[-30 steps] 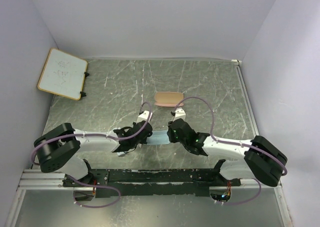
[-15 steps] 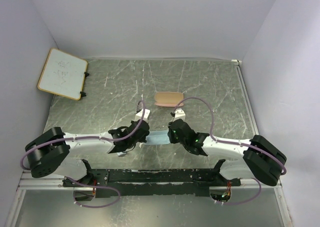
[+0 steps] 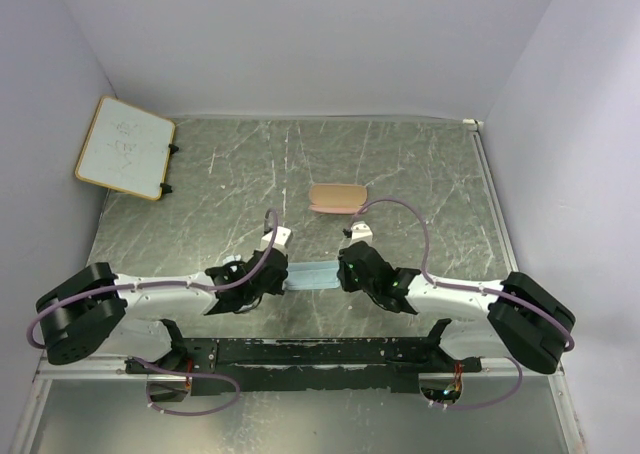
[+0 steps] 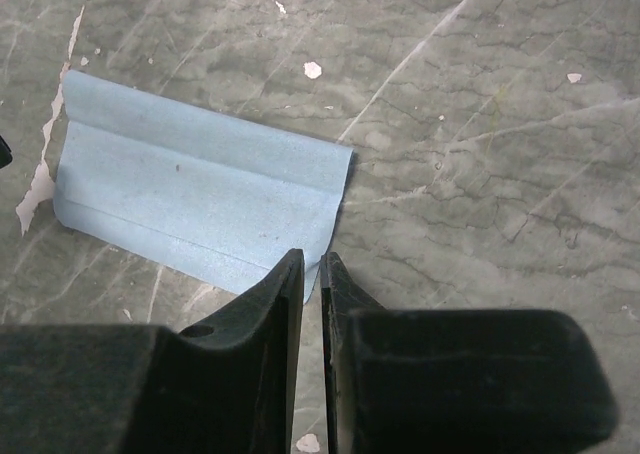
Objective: Organize the sunglasses
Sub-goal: Fold the glasses cleaning cloth at the center of the board.
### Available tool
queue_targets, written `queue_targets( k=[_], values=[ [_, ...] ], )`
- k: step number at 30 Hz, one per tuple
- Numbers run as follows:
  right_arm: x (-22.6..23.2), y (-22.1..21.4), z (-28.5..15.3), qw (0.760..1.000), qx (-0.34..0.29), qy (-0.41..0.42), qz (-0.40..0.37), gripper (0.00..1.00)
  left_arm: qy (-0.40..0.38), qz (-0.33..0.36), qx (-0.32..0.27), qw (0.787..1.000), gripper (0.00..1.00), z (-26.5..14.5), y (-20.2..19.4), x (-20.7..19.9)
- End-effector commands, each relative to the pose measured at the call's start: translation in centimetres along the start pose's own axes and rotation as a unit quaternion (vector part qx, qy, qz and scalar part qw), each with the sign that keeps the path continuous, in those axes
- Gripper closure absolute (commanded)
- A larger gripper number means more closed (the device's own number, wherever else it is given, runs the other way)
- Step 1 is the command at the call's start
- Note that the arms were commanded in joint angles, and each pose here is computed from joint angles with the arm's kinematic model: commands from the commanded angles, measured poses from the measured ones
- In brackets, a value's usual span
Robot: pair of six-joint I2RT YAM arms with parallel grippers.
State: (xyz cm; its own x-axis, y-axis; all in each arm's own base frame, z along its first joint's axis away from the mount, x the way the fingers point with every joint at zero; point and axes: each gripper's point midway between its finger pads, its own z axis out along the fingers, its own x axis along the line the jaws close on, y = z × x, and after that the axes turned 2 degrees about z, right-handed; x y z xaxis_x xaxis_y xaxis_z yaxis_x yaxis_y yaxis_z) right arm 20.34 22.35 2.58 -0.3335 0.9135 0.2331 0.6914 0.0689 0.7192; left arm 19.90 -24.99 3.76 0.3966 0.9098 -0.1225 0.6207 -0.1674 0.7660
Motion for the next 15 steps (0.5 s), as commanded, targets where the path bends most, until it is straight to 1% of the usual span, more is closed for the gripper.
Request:
queue_targets(
  k=[1, 8, 15],
  values=[
    [0.57, -0.09, 0.13, 1.0, 0.004, 0.009, 0.006, 0.87, -0.017, -0.019, -0.01, 1.0, 0.9, -0.28, 0.32, -0.46],
    [0.55, -0.18, 0.18, 1.0, 0.006, 0.01, 0.011, 0.84, -0.013, -0.018, -0.016, 1.0, 0.9, 0.04, 0.68, -0.56],
    [0.52, -0.31, 0.54, 1.0, 0.008, 0.011, 0.014, 0.84, -0.012, -0.014, -0.016, 1.0, 0.9, 0.18, 0.93, -0.71]
  ],
)
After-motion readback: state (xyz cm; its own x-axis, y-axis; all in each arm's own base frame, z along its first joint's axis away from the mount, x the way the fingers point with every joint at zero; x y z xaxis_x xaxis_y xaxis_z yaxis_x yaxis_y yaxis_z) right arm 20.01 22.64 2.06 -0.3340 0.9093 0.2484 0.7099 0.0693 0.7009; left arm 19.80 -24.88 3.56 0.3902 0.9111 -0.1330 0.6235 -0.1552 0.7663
